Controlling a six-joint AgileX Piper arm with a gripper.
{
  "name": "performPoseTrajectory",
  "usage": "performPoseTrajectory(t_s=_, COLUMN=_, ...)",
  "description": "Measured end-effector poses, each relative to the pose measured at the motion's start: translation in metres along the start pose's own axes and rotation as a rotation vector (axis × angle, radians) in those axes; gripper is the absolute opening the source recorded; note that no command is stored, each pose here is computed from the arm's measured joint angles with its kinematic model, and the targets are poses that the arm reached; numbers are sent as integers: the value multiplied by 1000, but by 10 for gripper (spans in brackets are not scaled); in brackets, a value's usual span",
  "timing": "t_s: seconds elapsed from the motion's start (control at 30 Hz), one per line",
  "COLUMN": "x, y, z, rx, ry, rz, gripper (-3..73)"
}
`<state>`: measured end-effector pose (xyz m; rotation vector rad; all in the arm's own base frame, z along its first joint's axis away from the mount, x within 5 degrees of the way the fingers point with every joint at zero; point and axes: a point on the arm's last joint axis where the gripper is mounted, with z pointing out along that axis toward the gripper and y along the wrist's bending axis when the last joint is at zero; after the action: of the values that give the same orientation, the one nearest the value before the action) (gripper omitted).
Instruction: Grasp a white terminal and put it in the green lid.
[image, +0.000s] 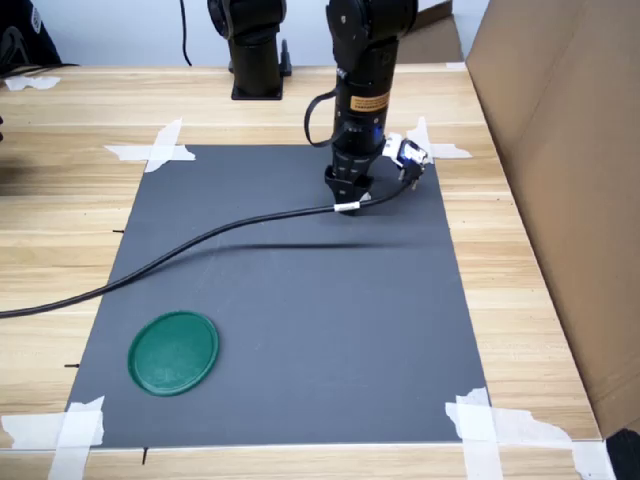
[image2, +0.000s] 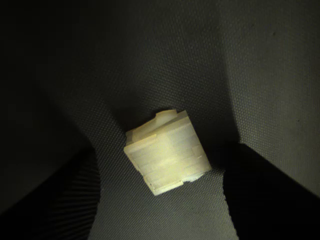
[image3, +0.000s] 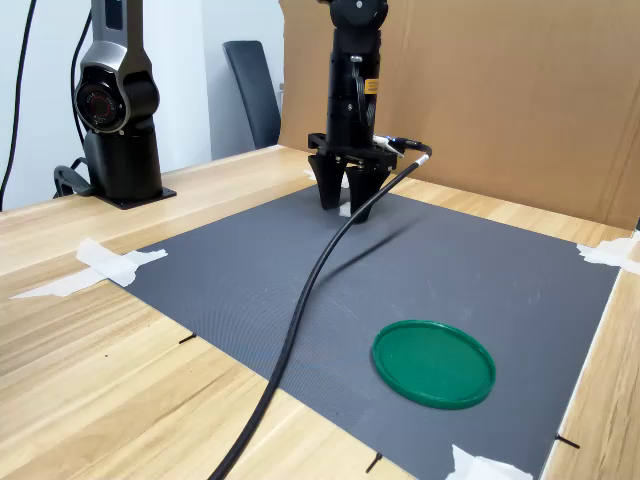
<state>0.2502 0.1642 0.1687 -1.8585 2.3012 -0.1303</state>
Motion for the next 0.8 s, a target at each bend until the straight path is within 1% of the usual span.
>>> performPoseTrajectory(t_s=0.1, x=0, y=0, z=0, rx=-1, ry=2, rz=6, gripper=594)
performPoseTrajectory(t_s=0.13, x=0, y=0, z=0, rx=-3, ry=4, rz=9, gripper=573)
performPoseTrajectory(t_s=0.23, x=0, y=1, z=0, rx=-6, ry=1, rz=14, gripper=444)
performPoseTrajectory(t_s=0.27, x=-1, y=-1, z=-1, rx=12, ry=-18, rz=13, gripper=329)
performPoseTrajectory(t_s=0.3, x=-2, y=-2, z=-3, rx=25, ry=-31, rz=12, gripper=275)
performPoseTrajectory(t_s=0.5, x=0, y=-3, z=-21, rx=66, ry=-73, rz=24, gripper=272)
performPoseTrajectory(t_s=0.53, x=2, y=-4, z=-25, rx=66, ry=-78, rz=43, gripper=272)
performPoseTrajectory(t_s=0.57, x=9, y=-9, z=-30, rx=58, ry=-81, rz=98, gripper=272)
performPoseTrajectory(t_s=0.63, x=15, y=-18, z=-35, rx=52, ry=-83, rz=159, gripper=272)
performPoseTrajectory(t_s=0.67, x=29, y=-36, z=-43, rx=52, ry=-80, rz=249, gripper=272)
performPoseTrajectory(t_s=0.7, x=37, y=-50, z=-51, rx=63, ry=-82, rz=292, gripper=272)
performPoseTrajectory(t_s=0.8, x=49, y=-70, z=-65, rx=88, ry=-83, rz=349, gripper=272)
